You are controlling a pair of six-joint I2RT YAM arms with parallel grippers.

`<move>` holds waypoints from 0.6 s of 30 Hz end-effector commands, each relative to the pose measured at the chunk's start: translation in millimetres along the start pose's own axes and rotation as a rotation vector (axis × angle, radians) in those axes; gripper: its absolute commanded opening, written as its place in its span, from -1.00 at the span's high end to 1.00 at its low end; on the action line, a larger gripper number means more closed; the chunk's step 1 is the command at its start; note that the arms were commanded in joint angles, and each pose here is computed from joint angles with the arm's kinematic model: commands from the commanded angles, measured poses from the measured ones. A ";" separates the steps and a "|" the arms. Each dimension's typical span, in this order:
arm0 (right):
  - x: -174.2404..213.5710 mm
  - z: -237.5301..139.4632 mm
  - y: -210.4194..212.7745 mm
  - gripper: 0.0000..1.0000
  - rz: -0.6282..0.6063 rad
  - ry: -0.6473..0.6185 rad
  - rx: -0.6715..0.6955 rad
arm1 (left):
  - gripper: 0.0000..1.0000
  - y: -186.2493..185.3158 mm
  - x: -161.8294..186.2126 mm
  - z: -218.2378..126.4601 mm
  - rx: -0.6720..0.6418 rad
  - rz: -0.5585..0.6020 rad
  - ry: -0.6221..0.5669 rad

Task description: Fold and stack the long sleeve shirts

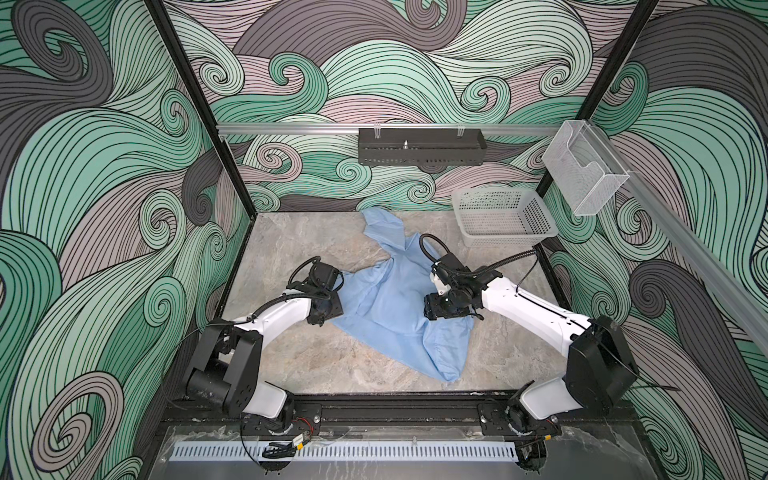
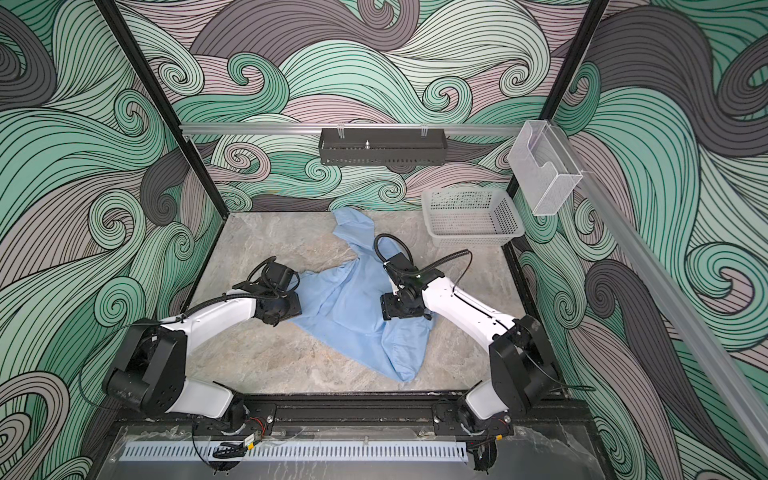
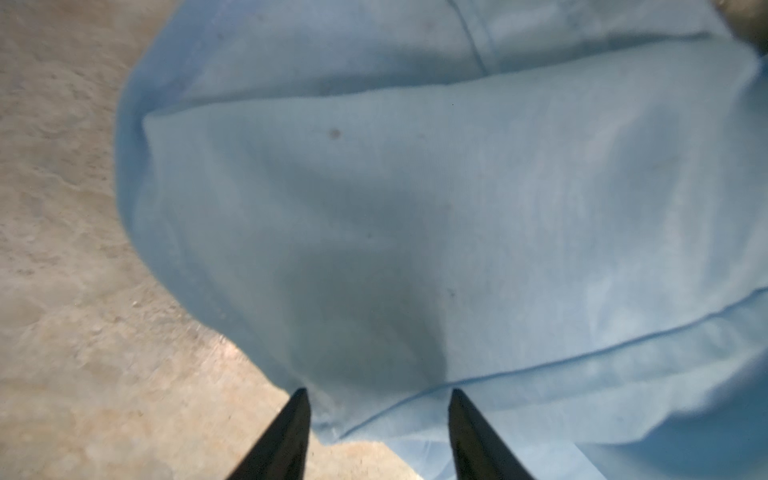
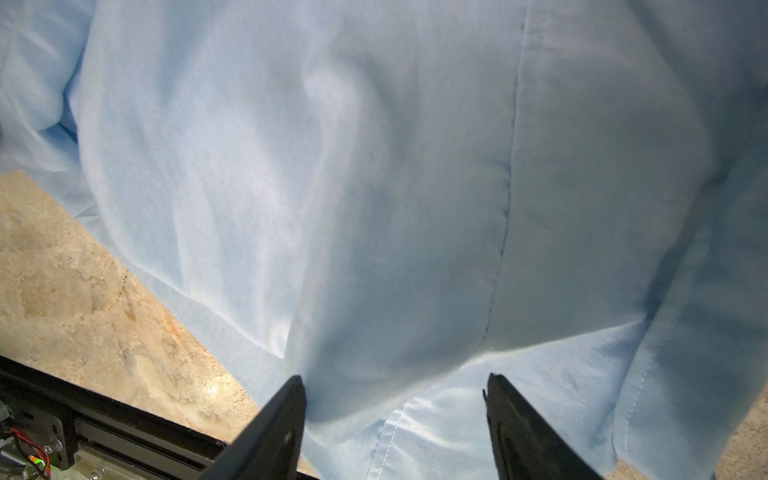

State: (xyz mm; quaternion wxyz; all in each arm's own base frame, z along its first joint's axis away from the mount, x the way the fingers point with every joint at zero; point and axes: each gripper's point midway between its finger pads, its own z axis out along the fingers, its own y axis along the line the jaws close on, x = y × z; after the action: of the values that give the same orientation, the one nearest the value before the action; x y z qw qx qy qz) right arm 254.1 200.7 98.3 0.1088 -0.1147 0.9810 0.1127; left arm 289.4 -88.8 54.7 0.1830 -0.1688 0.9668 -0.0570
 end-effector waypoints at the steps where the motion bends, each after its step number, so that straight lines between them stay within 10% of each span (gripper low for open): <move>1: 3.5 -5.4 3.1 -0.40 -0.005 0.006 -0.005 | -0.19 17.7 10.3 -6.6 -0.041 -0.012 0.005; 13: 4.4 -6.8 2.7 -0.40 -0.017 0.008 0.006 | -0.21 10.0 14.5 19.8 -0.008 -0.080 0.026; 18: 3.8 -4.2 5.4 -0.40 -0.020 0.016 -0.001 | 0.20 6.4 6.5 17.0 0.007 -0.087 0.005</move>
State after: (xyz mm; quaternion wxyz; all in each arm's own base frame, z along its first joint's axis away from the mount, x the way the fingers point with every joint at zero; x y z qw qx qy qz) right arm 249.5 201.3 97.2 0.1024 -0.1197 0.9814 0.1095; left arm 278.9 -85.7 28.7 0.1629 -0.1974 0.9649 -0.0581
